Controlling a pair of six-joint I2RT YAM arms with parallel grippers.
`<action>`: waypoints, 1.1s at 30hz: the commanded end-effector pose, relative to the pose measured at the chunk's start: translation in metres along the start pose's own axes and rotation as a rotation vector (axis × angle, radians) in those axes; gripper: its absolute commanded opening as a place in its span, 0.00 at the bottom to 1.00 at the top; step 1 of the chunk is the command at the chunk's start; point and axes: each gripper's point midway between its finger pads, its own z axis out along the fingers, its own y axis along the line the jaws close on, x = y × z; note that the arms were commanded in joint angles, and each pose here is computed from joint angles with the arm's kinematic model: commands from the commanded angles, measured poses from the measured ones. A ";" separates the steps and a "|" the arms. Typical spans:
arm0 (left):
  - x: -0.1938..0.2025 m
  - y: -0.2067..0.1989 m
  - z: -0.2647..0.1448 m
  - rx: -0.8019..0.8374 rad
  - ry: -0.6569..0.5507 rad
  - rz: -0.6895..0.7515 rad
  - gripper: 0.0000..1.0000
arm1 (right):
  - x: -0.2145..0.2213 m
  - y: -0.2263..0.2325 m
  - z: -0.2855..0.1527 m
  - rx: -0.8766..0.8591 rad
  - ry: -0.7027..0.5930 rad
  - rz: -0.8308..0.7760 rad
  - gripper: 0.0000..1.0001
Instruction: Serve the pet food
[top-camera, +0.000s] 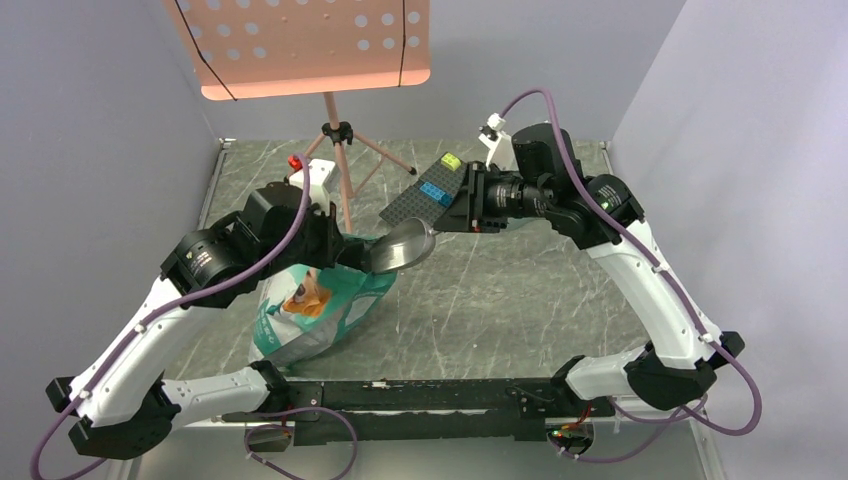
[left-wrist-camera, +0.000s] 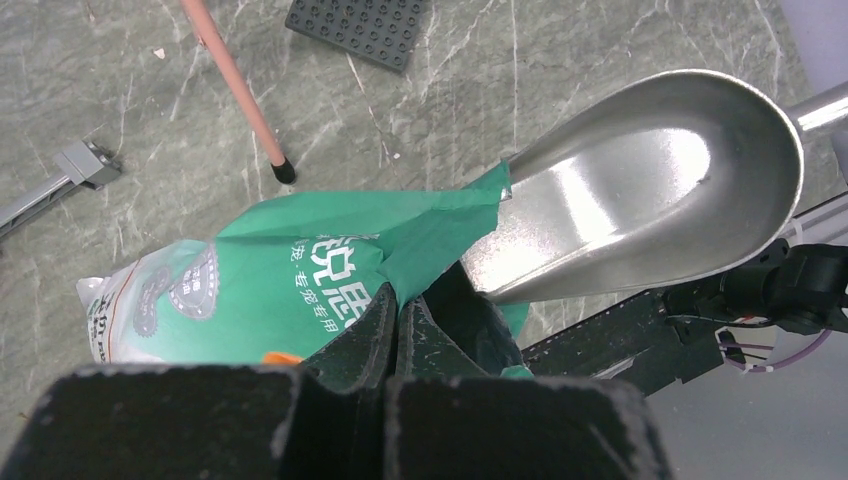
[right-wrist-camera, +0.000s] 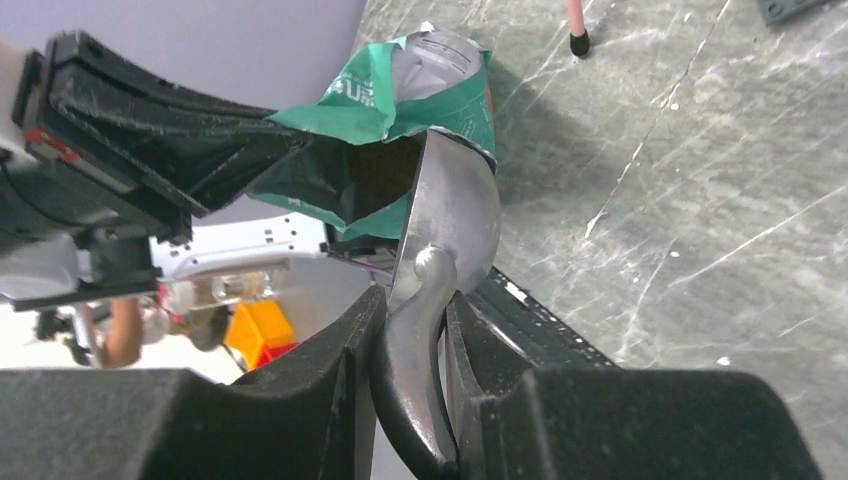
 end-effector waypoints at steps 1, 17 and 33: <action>-0.045 -0.028 -0.023 0.152 -0.186 -0.055 0.00 | -0.036 0.017 -0.010 -0.082 -0.134 0.146 0.00; -0.053 -0.031 -0.020 0.159 -0.221 -0.047 0.00 | -0.040 0.035 0.000 -0.188 -0.137 0.187 0.00; -0.071 -0.050 -0.027 0.269 -0.307 -0.097 0.00 | 0.011 -0.030 0.075 0.240 -0.162 -0.112 0.00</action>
